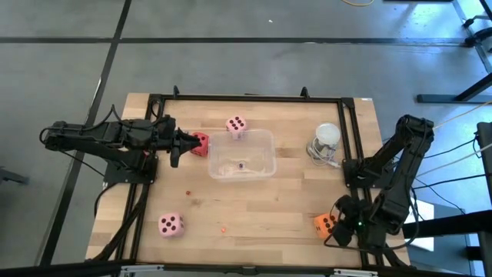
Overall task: Pick & Place Dice
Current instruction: Put the large orange dice into the transparent bin
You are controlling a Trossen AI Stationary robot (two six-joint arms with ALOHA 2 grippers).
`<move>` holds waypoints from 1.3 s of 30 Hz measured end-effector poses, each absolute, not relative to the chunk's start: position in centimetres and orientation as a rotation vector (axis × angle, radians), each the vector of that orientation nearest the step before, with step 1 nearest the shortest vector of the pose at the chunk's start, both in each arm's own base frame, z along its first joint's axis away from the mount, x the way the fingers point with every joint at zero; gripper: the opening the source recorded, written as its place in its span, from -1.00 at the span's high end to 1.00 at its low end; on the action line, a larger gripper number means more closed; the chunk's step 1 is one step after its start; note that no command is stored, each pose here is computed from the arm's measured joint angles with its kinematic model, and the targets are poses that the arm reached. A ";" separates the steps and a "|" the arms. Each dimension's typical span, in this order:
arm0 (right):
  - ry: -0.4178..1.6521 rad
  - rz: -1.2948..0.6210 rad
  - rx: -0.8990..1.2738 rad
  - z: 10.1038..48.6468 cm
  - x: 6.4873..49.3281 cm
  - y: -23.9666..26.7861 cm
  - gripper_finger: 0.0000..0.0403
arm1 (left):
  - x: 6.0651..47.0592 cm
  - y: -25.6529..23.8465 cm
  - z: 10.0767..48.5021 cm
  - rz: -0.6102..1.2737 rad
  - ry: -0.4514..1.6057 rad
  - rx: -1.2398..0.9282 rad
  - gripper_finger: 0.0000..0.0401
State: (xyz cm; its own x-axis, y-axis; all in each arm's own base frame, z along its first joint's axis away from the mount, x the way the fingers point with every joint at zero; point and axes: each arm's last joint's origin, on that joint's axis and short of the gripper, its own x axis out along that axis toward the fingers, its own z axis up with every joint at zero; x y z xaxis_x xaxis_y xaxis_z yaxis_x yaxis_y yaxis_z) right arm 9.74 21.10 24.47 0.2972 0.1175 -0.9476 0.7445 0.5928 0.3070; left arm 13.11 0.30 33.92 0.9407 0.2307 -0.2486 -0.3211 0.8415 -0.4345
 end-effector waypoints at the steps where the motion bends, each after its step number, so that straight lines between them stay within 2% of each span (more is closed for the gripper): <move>1: 1.217 -0.490 0.862 24.4 9.7 21.1 0.29 | 13.1 0.3 33.9 0.293 0.190 -0.492 0.62; 7: 1.207 -0.515 0.849 24.0 9.7 20.8 0.21 | 13.1 0.3 34.0 0.280 0.186 -0.523 0.62; 16: 1.210 -0.537 0.834 23.9 9.6 20.6 -0.36 | 13.1 0.2 34.0 0.271 0.186 -0.540 0.62; 20: 1.263 -0.601 0.882 23.8 9.5 20.5 -0.52 | 13.2 0.2 34.1 0.268 0.176 -0.542 0.62; 24: 1.310 -0.684 0.925 23.3 10.2 20.6 -0.54 | 13.2 0.2 34.1 0.267 0.170 -0.543 0.62; 31: 1.281 -0.747 0.879 22.1 11.0 20.9 -0.43 | 13.2 0.2 34.1 0.267 0.170 -0.543 0.62; 39: 1.282 -0.755 0.917 20.3 11.1 21.2 -0.40 | 13.2 0.2 34.1 0.263 0.174 -0.543 0.62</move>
State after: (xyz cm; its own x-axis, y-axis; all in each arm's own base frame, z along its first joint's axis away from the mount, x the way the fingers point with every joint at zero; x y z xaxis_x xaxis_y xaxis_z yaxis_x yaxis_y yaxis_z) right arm 11.12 21.24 20.33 0.1483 0.0275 -0.9886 0.8778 0.4567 0.1444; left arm 13.23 0.21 34.10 0.9520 0.2003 -0.2316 -0.2916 0.8237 -0.4863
